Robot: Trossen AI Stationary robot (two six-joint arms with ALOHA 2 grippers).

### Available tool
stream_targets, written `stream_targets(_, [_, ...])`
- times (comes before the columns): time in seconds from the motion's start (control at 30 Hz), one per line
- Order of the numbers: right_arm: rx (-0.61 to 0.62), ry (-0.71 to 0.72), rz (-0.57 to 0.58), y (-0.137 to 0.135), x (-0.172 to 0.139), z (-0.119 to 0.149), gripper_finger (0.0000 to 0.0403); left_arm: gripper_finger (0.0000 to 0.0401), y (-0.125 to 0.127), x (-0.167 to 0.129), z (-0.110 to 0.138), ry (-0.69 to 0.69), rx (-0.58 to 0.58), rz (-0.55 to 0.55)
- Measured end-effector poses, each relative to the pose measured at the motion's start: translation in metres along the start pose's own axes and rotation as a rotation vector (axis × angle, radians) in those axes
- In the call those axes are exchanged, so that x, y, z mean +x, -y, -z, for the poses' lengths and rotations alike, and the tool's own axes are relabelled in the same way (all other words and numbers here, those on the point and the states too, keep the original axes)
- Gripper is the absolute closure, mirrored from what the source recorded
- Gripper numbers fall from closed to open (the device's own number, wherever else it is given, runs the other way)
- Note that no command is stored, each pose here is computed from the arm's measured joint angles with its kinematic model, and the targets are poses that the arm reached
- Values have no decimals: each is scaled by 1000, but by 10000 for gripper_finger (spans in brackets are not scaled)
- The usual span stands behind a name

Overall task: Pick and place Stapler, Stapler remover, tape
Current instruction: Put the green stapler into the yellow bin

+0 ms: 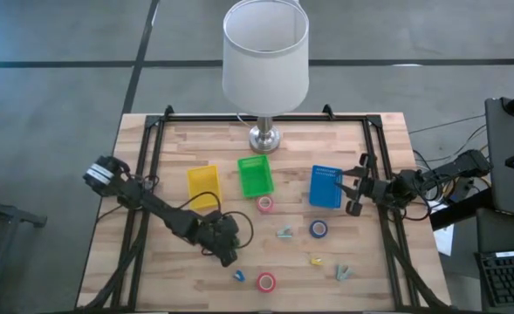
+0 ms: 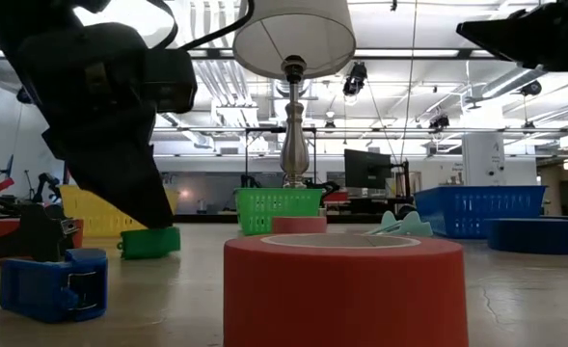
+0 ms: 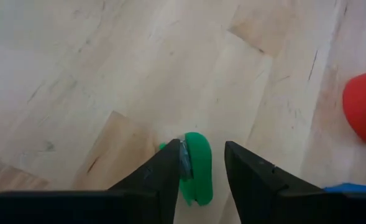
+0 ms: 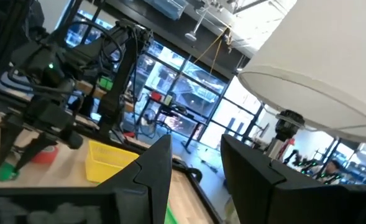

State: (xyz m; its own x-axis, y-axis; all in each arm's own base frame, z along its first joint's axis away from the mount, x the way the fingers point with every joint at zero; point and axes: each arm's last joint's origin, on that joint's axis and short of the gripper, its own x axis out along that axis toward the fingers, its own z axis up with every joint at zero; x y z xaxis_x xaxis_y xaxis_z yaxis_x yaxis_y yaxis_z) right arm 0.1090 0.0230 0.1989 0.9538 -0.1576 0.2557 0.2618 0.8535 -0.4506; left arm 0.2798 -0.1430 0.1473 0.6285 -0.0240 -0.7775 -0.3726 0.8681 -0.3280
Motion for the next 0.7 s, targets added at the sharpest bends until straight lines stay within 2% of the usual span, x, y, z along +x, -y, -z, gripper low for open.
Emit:
stream_targets(0.23, [-86,0,0,0,0,0,268,247,3,-1,-1,21,-2,-13])
stream_targets(0.4, [-95,0,-1,0,0,0,267,241,3,3,0,18,10,-25])
stream_targets(0.57, [-90,0,0,0,0,0,272,254,2,11,3,14,19,-46])
stream_targets(0.7, [-82,0,-1,0,0,0,275,282,0,14,5,5,48,-60])
